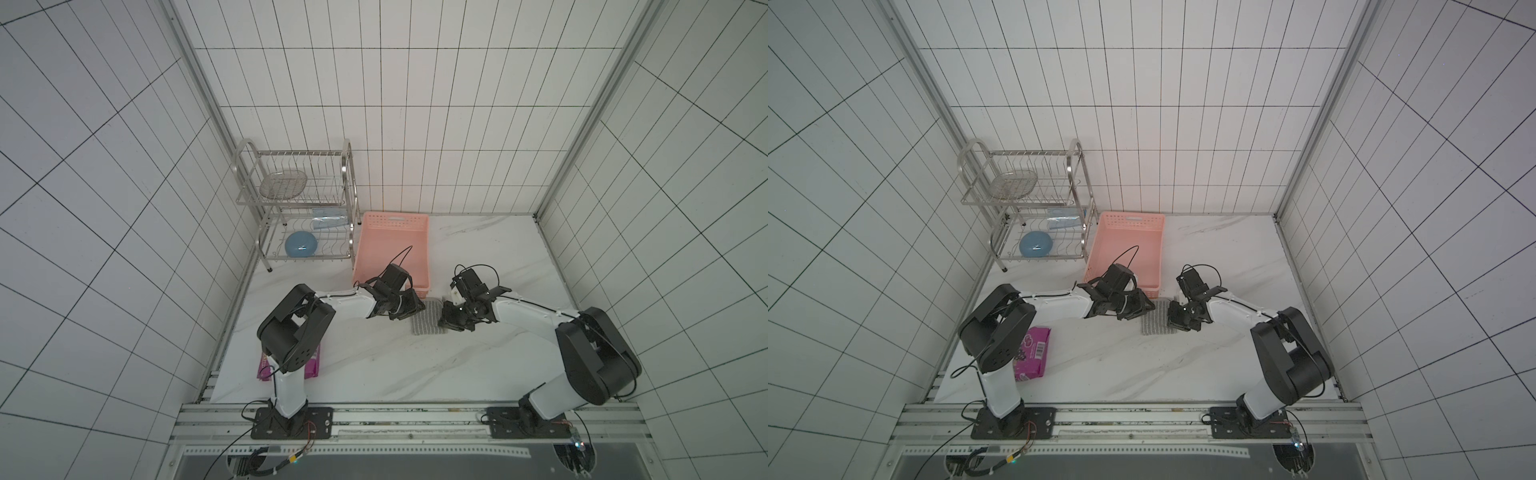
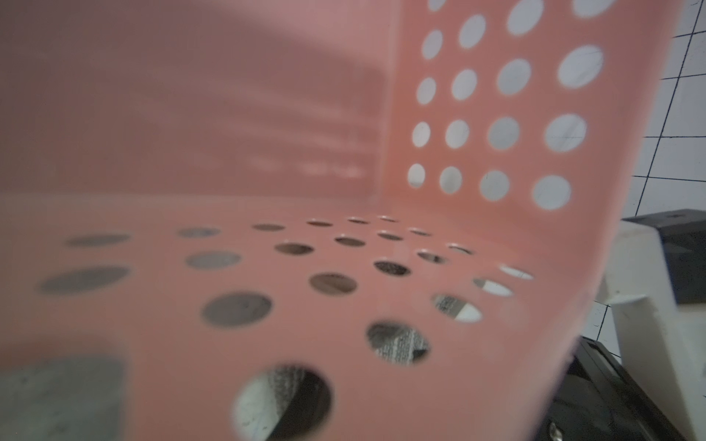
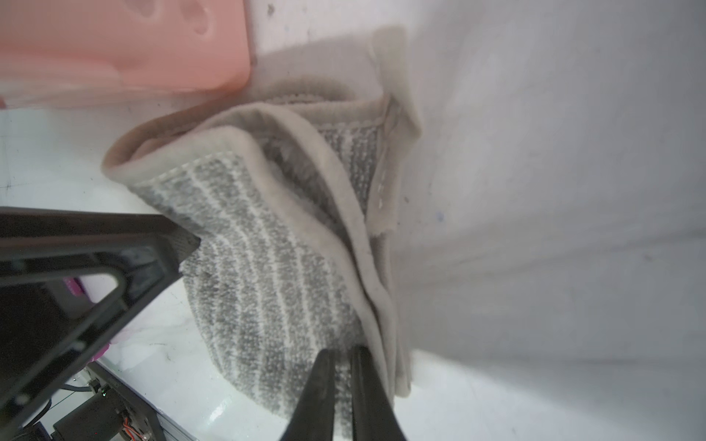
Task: Fold the square dishcloth
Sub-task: Smooth out the cleaning item at the center of the board.
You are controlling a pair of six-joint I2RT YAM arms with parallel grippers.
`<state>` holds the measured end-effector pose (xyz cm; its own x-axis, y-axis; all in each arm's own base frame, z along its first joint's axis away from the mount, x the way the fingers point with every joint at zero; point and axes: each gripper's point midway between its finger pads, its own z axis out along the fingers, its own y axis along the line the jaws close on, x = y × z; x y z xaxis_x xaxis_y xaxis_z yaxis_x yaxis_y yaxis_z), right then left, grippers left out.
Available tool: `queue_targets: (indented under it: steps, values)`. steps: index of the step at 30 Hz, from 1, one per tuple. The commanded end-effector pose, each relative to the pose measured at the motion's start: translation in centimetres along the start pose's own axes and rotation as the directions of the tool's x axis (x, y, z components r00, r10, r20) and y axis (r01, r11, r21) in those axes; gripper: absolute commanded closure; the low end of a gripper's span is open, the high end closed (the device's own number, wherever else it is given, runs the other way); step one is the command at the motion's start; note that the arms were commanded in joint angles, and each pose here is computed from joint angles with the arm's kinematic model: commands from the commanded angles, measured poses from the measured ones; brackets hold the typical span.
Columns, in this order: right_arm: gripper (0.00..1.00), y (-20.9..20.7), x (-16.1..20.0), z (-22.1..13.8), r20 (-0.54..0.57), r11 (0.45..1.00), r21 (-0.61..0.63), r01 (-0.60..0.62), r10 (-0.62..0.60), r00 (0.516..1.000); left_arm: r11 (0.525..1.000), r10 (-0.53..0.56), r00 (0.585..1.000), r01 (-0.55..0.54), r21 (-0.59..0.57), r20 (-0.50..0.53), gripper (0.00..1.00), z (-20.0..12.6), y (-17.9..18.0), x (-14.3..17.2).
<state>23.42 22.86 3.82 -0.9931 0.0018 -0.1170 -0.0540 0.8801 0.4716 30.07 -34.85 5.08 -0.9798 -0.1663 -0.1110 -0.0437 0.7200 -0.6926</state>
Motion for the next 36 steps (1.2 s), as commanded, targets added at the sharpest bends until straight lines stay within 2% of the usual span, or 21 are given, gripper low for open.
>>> queue_targets:
  steps: [1, 3, 7, 12, 19, 22, 30, 36]
  values:
    - [0.86, 0.0, 1.3, -0.5, -0.014, 1.000, 0.008, 0.010, -0.010, 1.000, 1.000, -0.004, 1.000, 0.004, 0.015, 0.008, 0.63, -0.8, -1.0, 0.5]
    - [0.86, 0.1, 1.6, -0.7, -0.009, 1.000, 0.007, 0.012, -0.012, 1.000, 1.000, -0.002, 1.000, 0.001, 0.020, 0.015, 0.62, -1.1, -1.5, 0.8]
    - [0.86, 0.1, 1.8, -1.2, 0.007, 1.000, 0.014, 0.010, -0.010, 1.000, 0.999, 0.010, 0.999, -0.011, 0.034, 0.039, 0.50, -2.1, -2.4, 0.6]
    - [0.86, 0.3, 1.9, -1.9, 0.018, 0.999, 0.026, 0.025, -0.025, 1.000, 0.996, 0.085, 0.992, -0.086, 0.006, 0.089, 0.43, -4.3, -3.8, -0.6]
    - [0.84, 2.2, 0.5, -3.5, 0.079, 0.995, 0.027, 0.095, -0.097, 0.992, 0.983, 0.127, 0.980, -0.104, -0.149, 0.154, 0.42, -6.1, -0.7, -4.2]
    - [0.84, 2.9, -0.4, -3.7, 0.103, 0.994, 0.025, 0.106, -0.108, 0.989, 0.981, 0.123, 0.983, -0.100, -0.168, 0.135, 0.47, -5.2, 0.5, -5.3]
    - [0.88, 4.2, -3.7, -2.8, 0.145, 0.989, 0.067, 0.134, -0.142, 0.979, 0.981, 0.135, 0.985, -0.117, -0.156, 0.106, 0.50, -2.6, 0.5, -8.3]
    - [0.88, 5.0, -5.6, -1.7, 0.146, 0.981, 0.094, 0.172, -0.184, 0.972, 0.986, 0.137, 0.986, -0.126, -0.109, 0.100, 0.52, -2.4, -1.2, -9.1]
